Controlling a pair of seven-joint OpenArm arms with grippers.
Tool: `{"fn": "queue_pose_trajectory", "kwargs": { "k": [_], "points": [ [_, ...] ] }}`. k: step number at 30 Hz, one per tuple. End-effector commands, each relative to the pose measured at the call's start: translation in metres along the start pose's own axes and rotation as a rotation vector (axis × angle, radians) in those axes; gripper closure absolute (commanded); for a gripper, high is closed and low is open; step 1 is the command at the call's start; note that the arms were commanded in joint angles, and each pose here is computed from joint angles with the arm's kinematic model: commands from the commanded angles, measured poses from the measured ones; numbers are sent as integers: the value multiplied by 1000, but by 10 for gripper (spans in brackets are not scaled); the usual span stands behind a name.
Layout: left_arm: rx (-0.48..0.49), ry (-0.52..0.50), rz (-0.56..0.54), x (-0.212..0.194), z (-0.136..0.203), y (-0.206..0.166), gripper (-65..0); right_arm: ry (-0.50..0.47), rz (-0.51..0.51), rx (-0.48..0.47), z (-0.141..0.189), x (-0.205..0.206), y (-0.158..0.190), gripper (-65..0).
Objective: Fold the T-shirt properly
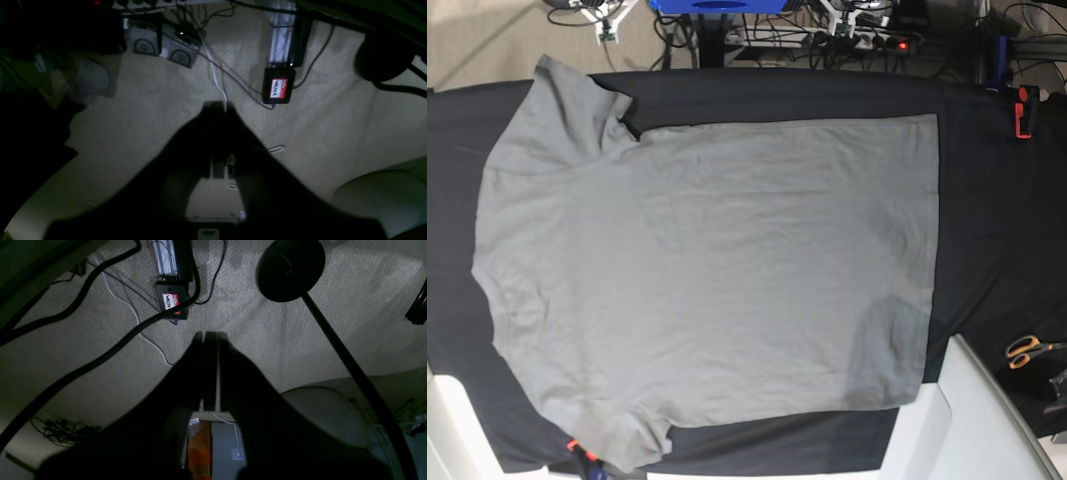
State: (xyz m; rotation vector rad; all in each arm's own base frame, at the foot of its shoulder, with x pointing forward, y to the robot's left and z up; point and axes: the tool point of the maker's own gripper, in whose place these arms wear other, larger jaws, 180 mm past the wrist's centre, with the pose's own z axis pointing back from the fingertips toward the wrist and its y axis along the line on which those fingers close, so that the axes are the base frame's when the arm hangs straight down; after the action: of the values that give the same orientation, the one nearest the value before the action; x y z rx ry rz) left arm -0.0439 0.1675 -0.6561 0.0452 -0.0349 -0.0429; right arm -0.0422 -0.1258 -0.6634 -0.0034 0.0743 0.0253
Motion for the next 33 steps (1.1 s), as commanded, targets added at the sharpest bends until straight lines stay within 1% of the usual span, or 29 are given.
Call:
{"fn": "queue_pose_trajectory", "kwargs": {
  "k": [1, 8, 10, 12, 16, 19, 21, 27, 31, 33],
  "points": [
    [9, 8, 3, -6, 1, 4, 0, 5, 0, 3, 0, -3, -1, -3],
    [9, 8, 3, -6, 1, 4, 0, 5, -2, 3, 0, -3, -1, -3],
    [9, 4, 2, -5, 1, 3, 0, 18, -5, 5, 0, -12, 0, -2],
    [8, 15, 1, -16, 3, 3, 0, 18, -7, 7, 0, -16, 2, -2],
    [7, -29, -7, -16, 10, 3, 0, -17, -6, -1, 5, -25, 0, -2],
    [15, -43, -19, -22, 16, 9, 0, 25, -7, -4, 12, -33, -1, -2],
    [17, -49, -29, -28, 20, 10, 0, 39, -8, -8, 19, -41, -2, -2],
    [43, -136, -73, -34, 51, 32, 0, -31, -4, -25, 60, -53, -8, -2],
    [35, -193, -91, -30, 71, 30, 0, -77, 0, -34, 88, -50, -11, -2],
    [41, -228, -111, -25, 83, 36, 0, -97, 1, -36, 101, -48, -11, -2]
  ]
}}
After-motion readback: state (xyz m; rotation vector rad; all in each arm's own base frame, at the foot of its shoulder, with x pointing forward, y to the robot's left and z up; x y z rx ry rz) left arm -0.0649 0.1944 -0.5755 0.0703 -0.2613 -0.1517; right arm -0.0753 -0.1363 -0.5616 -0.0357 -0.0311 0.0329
